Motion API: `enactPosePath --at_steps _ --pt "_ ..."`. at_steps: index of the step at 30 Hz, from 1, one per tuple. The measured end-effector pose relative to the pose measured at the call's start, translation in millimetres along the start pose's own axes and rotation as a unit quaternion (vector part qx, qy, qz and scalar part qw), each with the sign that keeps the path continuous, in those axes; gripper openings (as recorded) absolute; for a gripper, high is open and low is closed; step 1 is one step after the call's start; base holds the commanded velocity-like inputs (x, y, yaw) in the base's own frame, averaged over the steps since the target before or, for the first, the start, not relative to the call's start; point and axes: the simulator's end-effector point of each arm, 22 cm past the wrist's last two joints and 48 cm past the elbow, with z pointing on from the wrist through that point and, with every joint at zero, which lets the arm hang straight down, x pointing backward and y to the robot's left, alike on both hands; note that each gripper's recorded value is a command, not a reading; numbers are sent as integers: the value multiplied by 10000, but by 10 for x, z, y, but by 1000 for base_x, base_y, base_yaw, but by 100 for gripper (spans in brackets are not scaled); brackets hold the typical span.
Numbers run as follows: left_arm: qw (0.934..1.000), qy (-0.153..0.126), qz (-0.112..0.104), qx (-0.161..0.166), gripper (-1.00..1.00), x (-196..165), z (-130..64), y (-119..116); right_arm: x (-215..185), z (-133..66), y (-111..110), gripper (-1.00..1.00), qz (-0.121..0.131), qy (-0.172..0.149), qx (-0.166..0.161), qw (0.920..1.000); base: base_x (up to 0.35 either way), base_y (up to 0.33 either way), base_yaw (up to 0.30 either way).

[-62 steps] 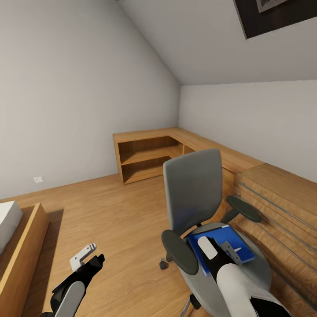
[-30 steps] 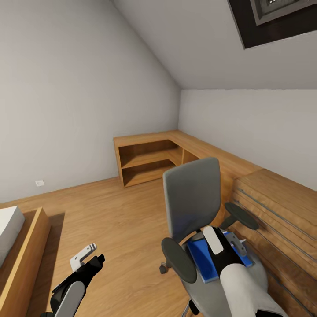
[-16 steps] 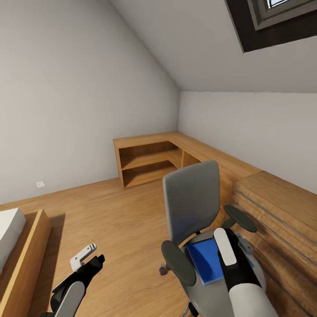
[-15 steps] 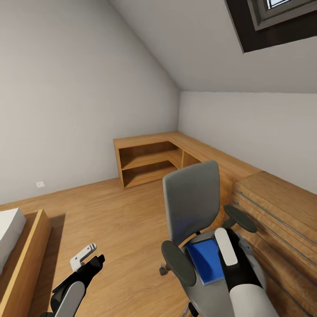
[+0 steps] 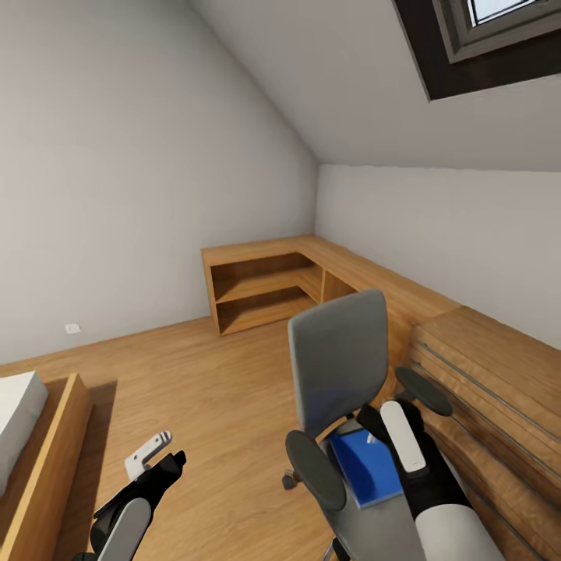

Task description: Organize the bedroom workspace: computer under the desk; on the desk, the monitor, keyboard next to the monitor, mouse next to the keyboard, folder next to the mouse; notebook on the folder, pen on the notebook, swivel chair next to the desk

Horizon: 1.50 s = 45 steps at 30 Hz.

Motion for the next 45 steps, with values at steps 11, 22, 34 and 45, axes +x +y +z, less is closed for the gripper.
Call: enactPosePath --at_steps 11,22,34,45 --pt "10000 4 6 -1 100 -94 -128 -45 20 -153 165 -100 -510 5 -68 9987 0 0 0" --pt "10000 1 11 -8 100 -184 -251 -81 -40 -297 209 -100 -534 -6 -72 9985 0 0 0" --pt "10000 3 10 -10 100 -273 -378 -119 -113 -437 229 -100 -515 -4 -75 9986 -223 0 0" --pt "10000 14 12 -15 100 -340 -492 -146 -159 -570 260 -100 -506 2 -86 9987 -336 0 0"
